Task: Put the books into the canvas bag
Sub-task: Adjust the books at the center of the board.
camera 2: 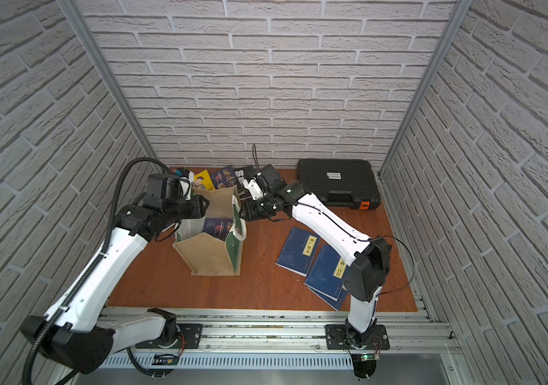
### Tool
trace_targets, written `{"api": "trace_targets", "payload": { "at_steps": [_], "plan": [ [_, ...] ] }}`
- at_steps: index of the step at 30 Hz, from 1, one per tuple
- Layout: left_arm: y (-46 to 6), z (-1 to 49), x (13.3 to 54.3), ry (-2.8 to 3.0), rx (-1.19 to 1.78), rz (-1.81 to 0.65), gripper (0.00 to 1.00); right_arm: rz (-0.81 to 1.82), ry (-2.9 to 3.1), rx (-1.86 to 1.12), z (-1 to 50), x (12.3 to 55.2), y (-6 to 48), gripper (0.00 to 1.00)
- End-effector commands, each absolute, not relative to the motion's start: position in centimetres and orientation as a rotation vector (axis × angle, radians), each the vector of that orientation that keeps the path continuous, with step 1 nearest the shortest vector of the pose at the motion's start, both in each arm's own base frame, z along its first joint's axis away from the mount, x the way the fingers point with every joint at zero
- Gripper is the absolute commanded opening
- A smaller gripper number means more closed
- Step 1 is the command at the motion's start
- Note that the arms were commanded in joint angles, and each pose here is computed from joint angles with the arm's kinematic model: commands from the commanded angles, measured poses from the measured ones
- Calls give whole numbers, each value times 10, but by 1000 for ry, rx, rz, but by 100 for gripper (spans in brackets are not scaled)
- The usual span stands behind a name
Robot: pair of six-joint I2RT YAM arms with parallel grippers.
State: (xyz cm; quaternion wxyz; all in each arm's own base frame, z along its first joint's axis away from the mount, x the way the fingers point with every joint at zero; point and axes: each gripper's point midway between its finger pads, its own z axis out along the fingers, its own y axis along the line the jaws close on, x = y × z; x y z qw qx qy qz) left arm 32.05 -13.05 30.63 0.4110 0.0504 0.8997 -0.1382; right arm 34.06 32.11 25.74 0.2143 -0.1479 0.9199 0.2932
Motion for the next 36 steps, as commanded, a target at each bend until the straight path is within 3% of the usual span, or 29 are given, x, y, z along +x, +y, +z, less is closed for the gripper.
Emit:
{"api": "trace_targets", "payload": {
  "at_steps": [1,7,12,18,24,27,30,36],
  "plan": [
    [-153,312,307,2263,200,-306,46,738,2511,-327,273,339,281,49],
    [-239,306,286,2255,375,-380,46,474,2619,-76,232,319,189,56],
    [-312,269,271,2281,492,-408,47,216,2727,198,183,281,103,64],
    [-392,212,254,2352,563,-504,49,103,2809,521,136,236,36,72],
    [-455,145,245,2478,625,-605,52,168,2823,797,90,215,7,74],
    [-485,121,245,2513,661,-674,43,155,2842,839,78,214,-1,74],
    [-514,102,245,2545,705,-716,41,142,2858,862,72,216,-6,73],
    [-534,71,262,2573,714,-688,50,240,2888,858,55,233,4,69]
  ]
}}
